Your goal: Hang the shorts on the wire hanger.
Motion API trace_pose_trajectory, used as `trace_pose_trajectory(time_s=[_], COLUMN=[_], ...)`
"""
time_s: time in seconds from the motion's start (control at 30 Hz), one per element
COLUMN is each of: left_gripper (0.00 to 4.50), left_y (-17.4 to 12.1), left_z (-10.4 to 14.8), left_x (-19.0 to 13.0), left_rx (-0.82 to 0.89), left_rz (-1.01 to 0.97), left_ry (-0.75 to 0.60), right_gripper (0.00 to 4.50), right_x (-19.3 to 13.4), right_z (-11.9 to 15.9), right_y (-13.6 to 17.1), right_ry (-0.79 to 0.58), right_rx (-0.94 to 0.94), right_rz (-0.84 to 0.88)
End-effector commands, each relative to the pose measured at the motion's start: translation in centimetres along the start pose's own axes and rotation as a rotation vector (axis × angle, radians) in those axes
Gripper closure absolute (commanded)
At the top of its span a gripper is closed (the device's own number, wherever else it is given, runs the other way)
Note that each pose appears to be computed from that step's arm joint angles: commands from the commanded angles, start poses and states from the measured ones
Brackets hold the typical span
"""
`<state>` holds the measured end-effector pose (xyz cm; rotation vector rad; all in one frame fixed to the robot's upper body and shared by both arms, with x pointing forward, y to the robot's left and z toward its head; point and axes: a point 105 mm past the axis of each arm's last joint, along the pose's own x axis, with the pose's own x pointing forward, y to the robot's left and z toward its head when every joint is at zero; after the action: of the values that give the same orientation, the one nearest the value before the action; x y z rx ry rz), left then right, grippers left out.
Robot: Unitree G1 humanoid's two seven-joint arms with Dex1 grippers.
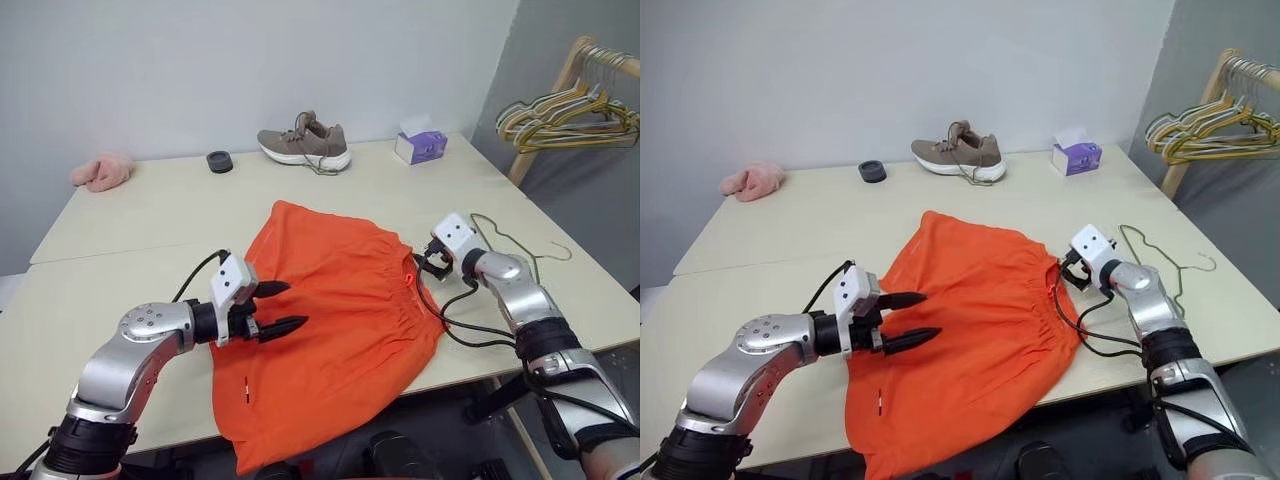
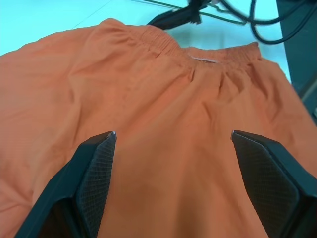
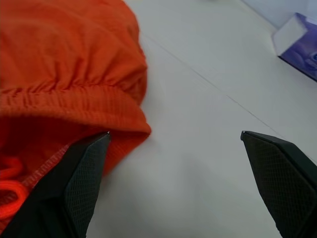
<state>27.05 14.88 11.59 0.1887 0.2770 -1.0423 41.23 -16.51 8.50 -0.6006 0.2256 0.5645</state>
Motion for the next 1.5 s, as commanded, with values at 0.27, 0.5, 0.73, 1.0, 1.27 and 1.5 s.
trace_pose_trajectory(time_s=[0.27, 0.5, 0.73, 1.0, 1.27, 1.5], left_gripper=[0.57, 0.57, 0.57, 0.57, 0.57, 0.57], left_y=[-0.3, 0.2, 0.8, 1.0, 0.3, -0.9], left_z=[2.6, 2.2, 0.9, -0.2, 0.7, 3.6], left_x=[-0.1, 0.1, -0.2, 0.0, 0.8, 1.9], left_rx=[0.054, 0.056, 0.054, 0.061, 0.062, 0.051], left_rz=[0.02, 0.032, 0.063, 0.06, 0.029, -0.035], left_ry=[-0.033, -0.036, -0.045, -0.053, -0.078, -0.161], right_gripper=[0.0, 0.0, 0.0, 0.0, 0.0, 0.0], right_x=[1.8, 2.6, 1.3, 1.5, -2.1, -6.8], right_z=[2.9, 2.6, 7.1, 4.8, 2.3, 0.1], right_y=[-1.0, -3.4, -4.7, 0.5, -1.5, -5.1], right_ry=[-0.093, -0.039, -0.27, -0.206, -0.057, -0.009], right_rx=[-0.014, -0.032, -0.215, -0.359, -0.37, 0.066], right_rz=[-0.02, -0.238, -0.403, -0.02, 0.045, -0.1])
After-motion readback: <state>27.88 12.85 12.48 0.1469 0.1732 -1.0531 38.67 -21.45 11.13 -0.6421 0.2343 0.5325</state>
